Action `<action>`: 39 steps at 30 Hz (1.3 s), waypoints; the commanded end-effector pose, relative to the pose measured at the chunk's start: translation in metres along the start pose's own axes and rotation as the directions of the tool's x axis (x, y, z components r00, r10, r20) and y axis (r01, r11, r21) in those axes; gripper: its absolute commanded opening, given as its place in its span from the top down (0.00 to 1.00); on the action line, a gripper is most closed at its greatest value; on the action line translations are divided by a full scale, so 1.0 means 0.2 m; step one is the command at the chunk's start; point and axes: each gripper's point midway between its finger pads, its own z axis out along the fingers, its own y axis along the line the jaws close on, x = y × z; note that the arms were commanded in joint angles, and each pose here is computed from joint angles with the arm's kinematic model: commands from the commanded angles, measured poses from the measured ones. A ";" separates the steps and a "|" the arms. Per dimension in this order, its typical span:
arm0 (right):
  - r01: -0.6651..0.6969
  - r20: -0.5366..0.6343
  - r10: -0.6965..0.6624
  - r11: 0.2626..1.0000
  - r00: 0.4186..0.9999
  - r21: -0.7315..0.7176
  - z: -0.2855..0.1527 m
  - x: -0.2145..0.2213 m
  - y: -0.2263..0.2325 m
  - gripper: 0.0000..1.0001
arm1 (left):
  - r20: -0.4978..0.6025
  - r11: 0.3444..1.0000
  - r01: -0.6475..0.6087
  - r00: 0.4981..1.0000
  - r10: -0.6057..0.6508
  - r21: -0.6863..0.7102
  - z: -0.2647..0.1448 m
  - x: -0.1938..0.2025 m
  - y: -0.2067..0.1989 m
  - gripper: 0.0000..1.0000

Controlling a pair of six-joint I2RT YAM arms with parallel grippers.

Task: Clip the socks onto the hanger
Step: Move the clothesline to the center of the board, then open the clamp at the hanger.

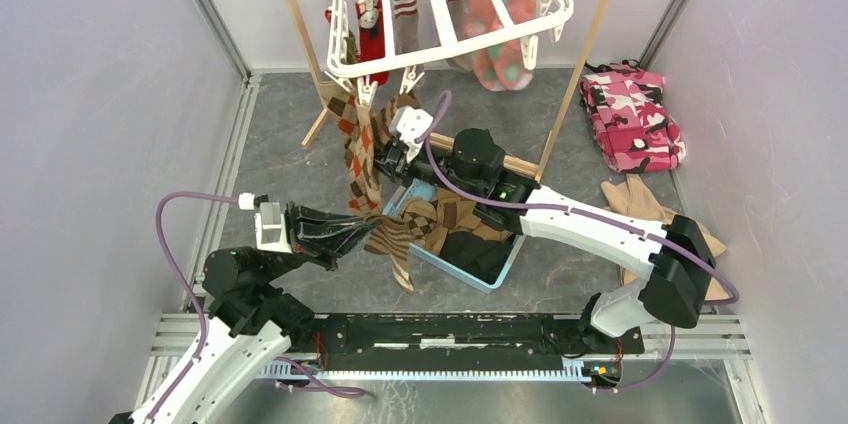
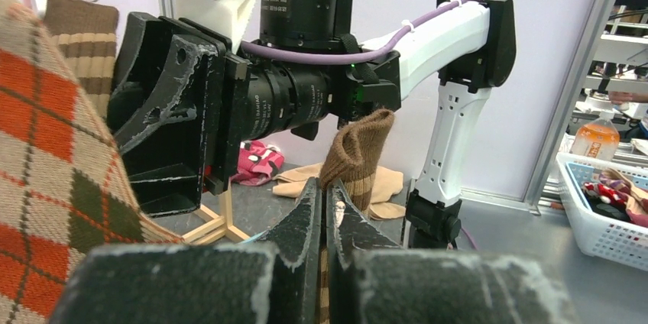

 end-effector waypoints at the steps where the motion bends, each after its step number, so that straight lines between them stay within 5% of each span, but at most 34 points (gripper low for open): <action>1: 0.028 0.071 -0.029 1.000 0.997 0.009 0.04 -0.16 -0.01 0.64 | 0.015 0.999 -0.049 0.999 0.049 -0.009 -0.02 -0.06 -0.01 0.98; 10: 0.073 0.084 -0.074 0.997 0.994 0.011 -0.11 -0.16 0.02 0.25 | 0.014 0.998 -0.059 0.998 0.059 -0.022 -0.02 -0.06 0.00 0.98; 19: 0.191 0.065 -0.197 0.978 0.978 0.080 -0.38 -0.15 -0.02 0.03 | 0.018 0.996 -0.071 0.997 0.072 -0.053 0.00 -0.06 0.04 0.98; 26: 0.226 0.037 -0.240 0.949 0.970 0.220 -0.59 -0.22 -0.16 0.02 | 0.017 0.993 -0.087 0.996 0.089 -0.078 0.10 -0.04 0.15 0.98; 39: 0.074 0.229 -0.186 0.903 0.956 0.423 -0.96 -0.58 -0.63 0.02 | -0.015 0.985 -0.166 0.986 0.165 -0.048 0.56 0.11 0.53 0.98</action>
